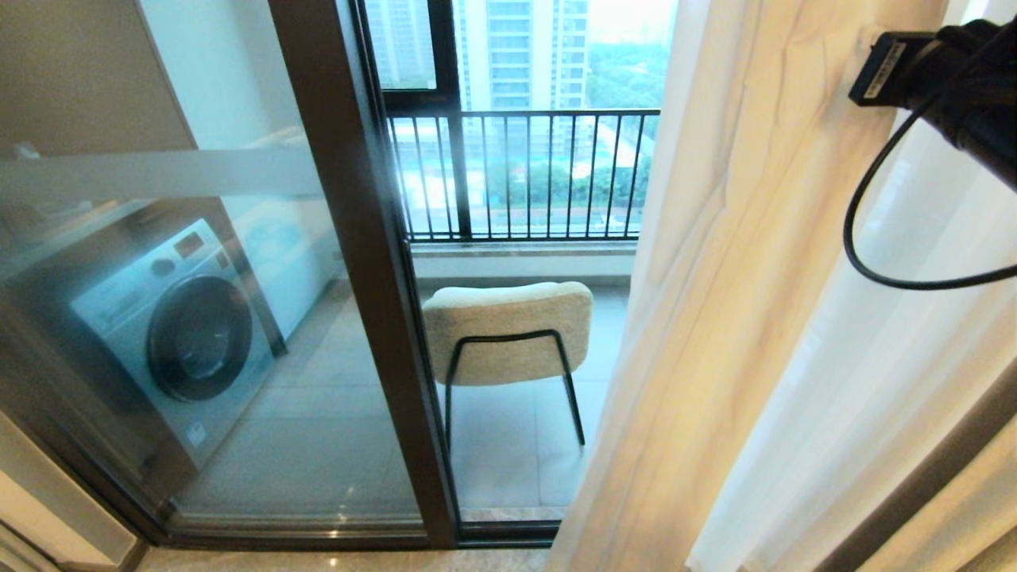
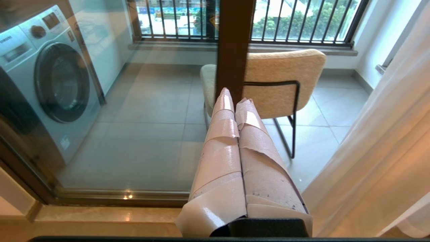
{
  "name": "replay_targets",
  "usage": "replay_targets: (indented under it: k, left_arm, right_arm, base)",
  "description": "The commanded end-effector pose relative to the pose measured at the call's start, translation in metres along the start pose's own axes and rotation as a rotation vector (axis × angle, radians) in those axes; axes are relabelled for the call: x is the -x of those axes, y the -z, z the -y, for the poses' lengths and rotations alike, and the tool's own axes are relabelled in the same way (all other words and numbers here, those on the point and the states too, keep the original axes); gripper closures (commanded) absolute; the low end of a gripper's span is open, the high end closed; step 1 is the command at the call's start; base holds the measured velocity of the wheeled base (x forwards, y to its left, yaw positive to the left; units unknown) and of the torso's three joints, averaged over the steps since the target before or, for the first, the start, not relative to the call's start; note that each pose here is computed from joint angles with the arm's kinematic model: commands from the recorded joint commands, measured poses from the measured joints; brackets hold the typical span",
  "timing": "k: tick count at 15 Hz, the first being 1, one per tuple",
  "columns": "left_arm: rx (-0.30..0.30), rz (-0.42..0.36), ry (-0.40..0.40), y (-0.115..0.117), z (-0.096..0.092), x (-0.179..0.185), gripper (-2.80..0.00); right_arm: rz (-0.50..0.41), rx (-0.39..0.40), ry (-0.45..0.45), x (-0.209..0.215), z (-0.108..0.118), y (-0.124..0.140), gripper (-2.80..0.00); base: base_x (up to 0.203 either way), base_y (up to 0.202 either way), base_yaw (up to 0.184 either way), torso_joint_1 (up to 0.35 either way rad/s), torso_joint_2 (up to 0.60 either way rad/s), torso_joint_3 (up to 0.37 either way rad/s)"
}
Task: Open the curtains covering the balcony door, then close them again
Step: Pull the inner curtains open on both sides
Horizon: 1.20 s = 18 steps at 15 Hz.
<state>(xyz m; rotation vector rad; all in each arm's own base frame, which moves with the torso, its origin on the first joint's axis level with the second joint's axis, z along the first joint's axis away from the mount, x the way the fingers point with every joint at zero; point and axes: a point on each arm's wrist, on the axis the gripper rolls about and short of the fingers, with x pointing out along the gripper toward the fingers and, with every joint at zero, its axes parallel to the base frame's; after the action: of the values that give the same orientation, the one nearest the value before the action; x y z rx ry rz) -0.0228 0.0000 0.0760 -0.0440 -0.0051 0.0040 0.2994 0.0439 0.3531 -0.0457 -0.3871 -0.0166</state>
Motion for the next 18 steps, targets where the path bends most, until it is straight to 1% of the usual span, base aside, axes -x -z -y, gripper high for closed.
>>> replay_targets:
  k: [1,18]
  left_arm:
    - [0.0,0.001,-0.002,-0.0001,0.0,0.0,0.0]
    - [0.0,0.001,0.0,-0.0001,0.0,0.0,0.0]
  right_arm:
    - [0.002,0.001,0.001,0.0,0.0001,-0.0001,0.0]
    - [0.002,0.001,0.001,-0.0003,0.0,0.0004,0.0]
  base:
    - [0.0,-0.187,0.0,-0.002,0.0,0.002]
    - [0.0,-0.18,0.002,0.003,0.0,0.003]
